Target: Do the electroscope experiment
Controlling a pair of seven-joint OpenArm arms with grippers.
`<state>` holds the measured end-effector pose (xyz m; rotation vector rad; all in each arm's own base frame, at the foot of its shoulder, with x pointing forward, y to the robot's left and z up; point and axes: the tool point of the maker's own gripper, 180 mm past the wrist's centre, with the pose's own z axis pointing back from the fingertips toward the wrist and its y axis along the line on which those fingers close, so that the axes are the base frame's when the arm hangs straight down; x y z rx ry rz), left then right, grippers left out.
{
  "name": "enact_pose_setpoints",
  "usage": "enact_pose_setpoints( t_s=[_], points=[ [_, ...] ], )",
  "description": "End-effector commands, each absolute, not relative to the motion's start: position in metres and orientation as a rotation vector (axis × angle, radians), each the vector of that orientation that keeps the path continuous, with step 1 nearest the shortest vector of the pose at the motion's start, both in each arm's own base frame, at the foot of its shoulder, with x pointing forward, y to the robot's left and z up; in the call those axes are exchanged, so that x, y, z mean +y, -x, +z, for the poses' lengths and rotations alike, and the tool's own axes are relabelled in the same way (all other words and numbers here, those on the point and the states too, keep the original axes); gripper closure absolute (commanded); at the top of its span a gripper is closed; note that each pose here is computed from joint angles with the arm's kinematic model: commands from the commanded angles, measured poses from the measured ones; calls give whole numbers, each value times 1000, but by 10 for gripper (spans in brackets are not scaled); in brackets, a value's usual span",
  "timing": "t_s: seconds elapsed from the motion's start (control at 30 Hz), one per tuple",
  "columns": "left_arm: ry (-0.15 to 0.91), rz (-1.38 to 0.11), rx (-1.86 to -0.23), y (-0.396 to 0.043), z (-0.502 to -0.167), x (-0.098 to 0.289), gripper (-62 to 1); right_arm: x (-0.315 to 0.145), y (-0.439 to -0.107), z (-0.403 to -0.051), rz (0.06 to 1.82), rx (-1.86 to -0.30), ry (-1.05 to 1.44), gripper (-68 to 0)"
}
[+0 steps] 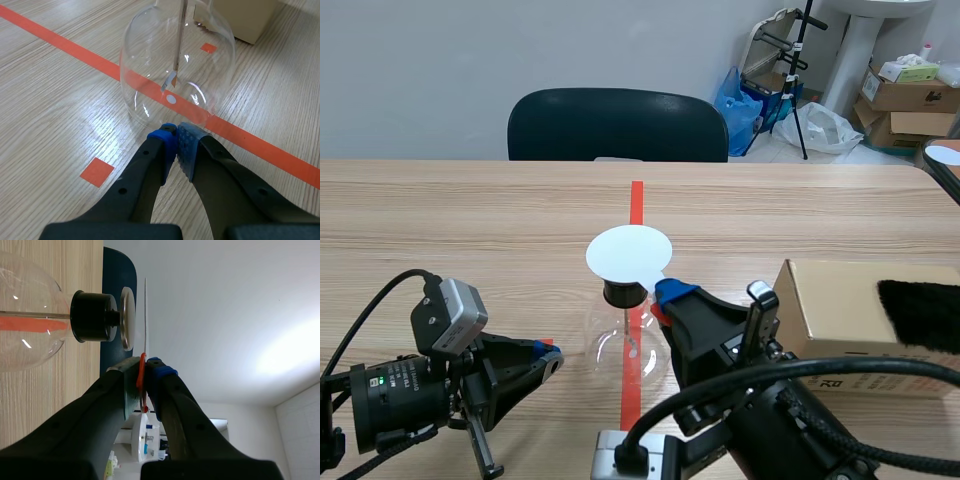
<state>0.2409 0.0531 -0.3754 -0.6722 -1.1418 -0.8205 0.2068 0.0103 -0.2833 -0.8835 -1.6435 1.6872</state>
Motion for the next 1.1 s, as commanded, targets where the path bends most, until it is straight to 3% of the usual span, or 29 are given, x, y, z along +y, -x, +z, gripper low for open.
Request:
enact_pose_setpoints(
  t_s=[0.0,1.07],
  points=[
    [689,-811,-1184,-247,-364,50,-31,10,-212,-272,1669,-1676,918,-10],
    [689,-811,-1184,-247,-364,50,-32,4,-216,-271,1639,-1649,946,-10]
  ],
)
